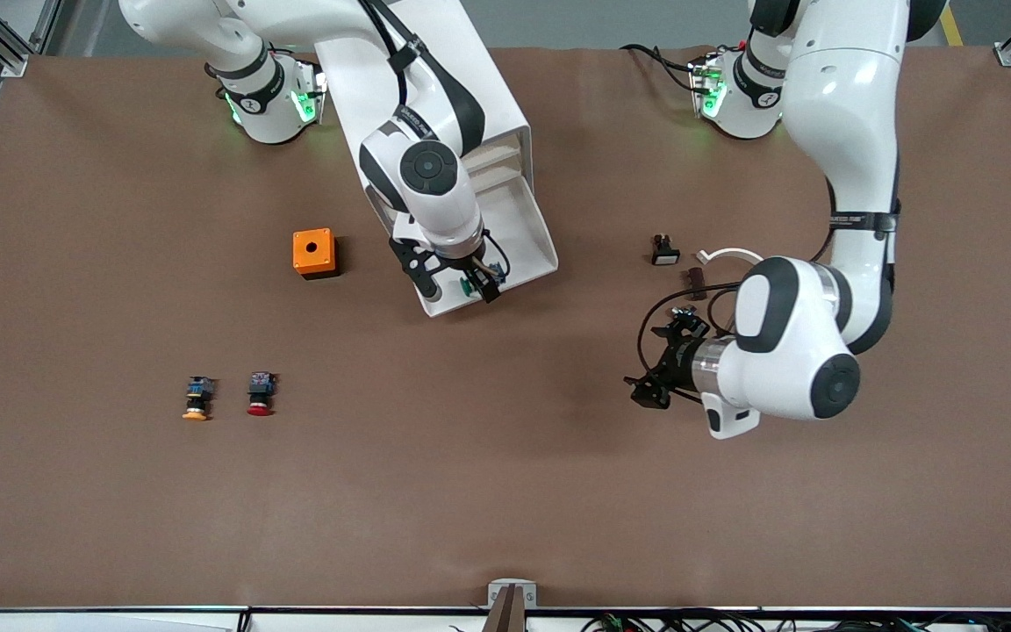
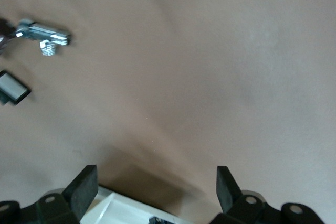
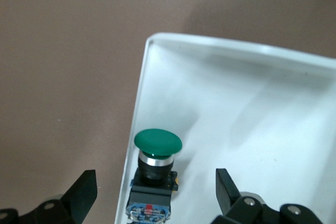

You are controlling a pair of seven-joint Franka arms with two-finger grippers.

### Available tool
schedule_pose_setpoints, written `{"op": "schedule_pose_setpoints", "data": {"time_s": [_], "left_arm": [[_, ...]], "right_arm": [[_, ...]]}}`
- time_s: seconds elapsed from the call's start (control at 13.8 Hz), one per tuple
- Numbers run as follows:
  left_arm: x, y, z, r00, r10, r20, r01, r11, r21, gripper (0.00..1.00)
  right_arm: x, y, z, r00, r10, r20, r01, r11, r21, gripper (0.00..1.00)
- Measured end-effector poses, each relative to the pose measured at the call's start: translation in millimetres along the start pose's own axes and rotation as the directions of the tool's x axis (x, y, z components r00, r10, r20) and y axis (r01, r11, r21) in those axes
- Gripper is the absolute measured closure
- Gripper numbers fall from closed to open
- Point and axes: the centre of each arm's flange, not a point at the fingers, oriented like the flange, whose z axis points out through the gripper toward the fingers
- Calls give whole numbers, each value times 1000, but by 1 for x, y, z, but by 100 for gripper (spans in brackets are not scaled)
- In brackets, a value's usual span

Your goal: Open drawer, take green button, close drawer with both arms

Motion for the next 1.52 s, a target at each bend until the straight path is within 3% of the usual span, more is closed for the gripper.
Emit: {"op": "schedule_pose_setpoints", "data": {"time_s": [0.22,0.44,0.73,0.87,1.16,1.52], "left_arm": [[-15,15,34,988,131,-81,-131,991,5,0],[-51,24,64,971,208,-117,-204,978,42,0],[-90,27,88,921,356,-158,-339,933,122,0],[-104,27,96,895,421,-152,-401,905,142,0],[-114,24,109,807,576,-134,-546,812,206,0],[-118,20,138,787,606,-112,-578,789,206,0]], "right_arm": [[-10,2,12,1000,-1,-2,1,1000,0,0],[-12,2,15,1000,-12,-15,12,1000,0,11],[-9,1,14,1000,-9,-19,9,1000,2,55],[-7,1,13,1000,-18,-21,18,1000,4,57],[6,-7,4,999,-40,-25,40,999,6,57],[65,-20,-39,990,-137,-24,137,990,-19,57]]}}
